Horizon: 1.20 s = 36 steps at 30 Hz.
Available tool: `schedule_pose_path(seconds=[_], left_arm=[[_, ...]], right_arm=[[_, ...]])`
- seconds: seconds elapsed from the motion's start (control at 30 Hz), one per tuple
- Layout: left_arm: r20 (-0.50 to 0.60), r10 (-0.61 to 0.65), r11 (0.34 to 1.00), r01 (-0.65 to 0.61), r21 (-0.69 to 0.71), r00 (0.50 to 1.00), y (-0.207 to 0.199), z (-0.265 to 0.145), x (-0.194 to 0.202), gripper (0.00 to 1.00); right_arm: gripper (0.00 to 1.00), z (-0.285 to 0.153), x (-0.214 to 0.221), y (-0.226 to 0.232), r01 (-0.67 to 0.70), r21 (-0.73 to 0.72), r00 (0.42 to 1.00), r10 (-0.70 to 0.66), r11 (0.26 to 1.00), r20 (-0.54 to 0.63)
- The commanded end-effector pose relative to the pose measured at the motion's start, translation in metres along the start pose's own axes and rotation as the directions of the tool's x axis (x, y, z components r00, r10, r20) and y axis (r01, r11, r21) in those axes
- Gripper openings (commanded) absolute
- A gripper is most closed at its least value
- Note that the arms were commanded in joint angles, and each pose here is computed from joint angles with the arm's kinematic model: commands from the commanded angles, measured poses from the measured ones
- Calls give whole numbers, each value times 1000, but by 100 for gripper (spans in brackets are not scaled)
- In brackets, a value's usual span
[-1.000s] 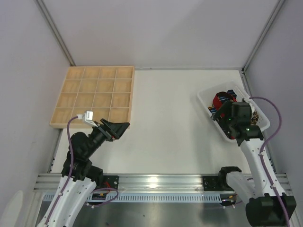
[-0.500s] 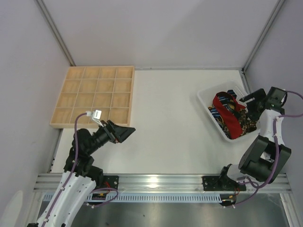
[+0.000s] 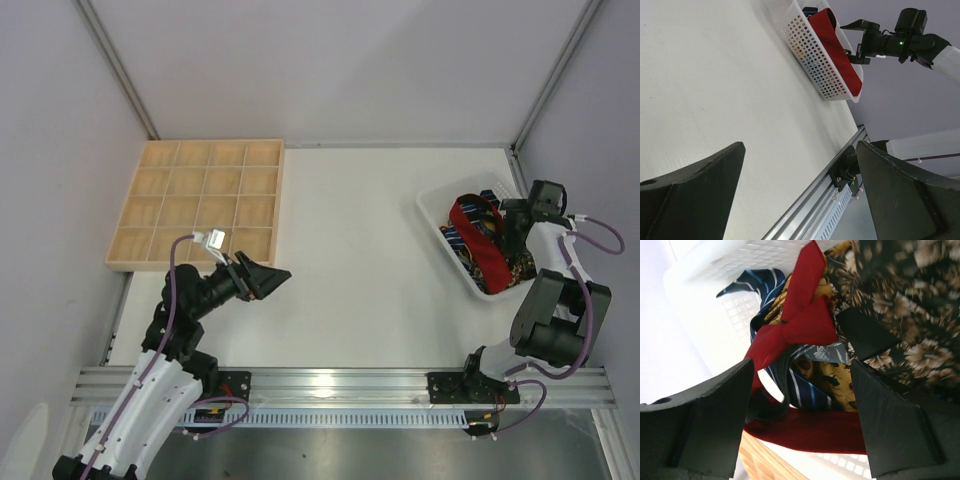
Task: Roll the ties
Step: Grab a tie with the right arm
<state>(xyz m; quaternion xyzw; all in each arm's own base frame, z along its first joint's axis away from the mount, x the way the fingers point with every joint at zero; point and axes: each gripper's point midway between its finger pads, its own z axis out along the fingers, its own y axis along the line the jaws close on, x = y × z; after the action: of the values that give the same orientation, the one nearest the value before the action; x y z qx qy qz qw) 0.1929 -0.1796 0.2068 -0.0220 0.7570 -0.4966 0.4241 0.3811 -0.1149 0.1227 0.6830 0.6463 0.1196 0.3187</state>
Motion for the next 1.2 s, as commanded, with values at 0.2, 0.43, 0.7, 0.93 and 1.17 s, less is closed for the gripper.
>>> schedule_pose_path(seconds=[0.2, 0.43, 0.7, 0.93, 1.17], left_arm=[[-1, 38, 999, -38, -3, 999, -3, -1, -6, 100], [7, 32, 999, -32, -13, 999, -3, 0, -9, 100], [3, 22, 999, -22, -32, 1000, 0, 3, -11, 100], [3, 17, 999, -17, -31, 1000, -1, 5, -13, 100], [2, -4, 1000, 4, -27, 1000, 0, 1, -7, 100]], right_arm=[[79, 10, -27, 15, -310, -54, 927, 314, 949, 205], [74, 40, -24, 19, -322, -37, 929, 323, 946, 183], [70, 56, -10, 27, -310, -35, 943, 312, 950, 114], [17, 42, -8, 68, -215, -132, 968, 229, 968, 102], [3, -12, -9, 97, 22, -161, 984, 7, 987, 177]])
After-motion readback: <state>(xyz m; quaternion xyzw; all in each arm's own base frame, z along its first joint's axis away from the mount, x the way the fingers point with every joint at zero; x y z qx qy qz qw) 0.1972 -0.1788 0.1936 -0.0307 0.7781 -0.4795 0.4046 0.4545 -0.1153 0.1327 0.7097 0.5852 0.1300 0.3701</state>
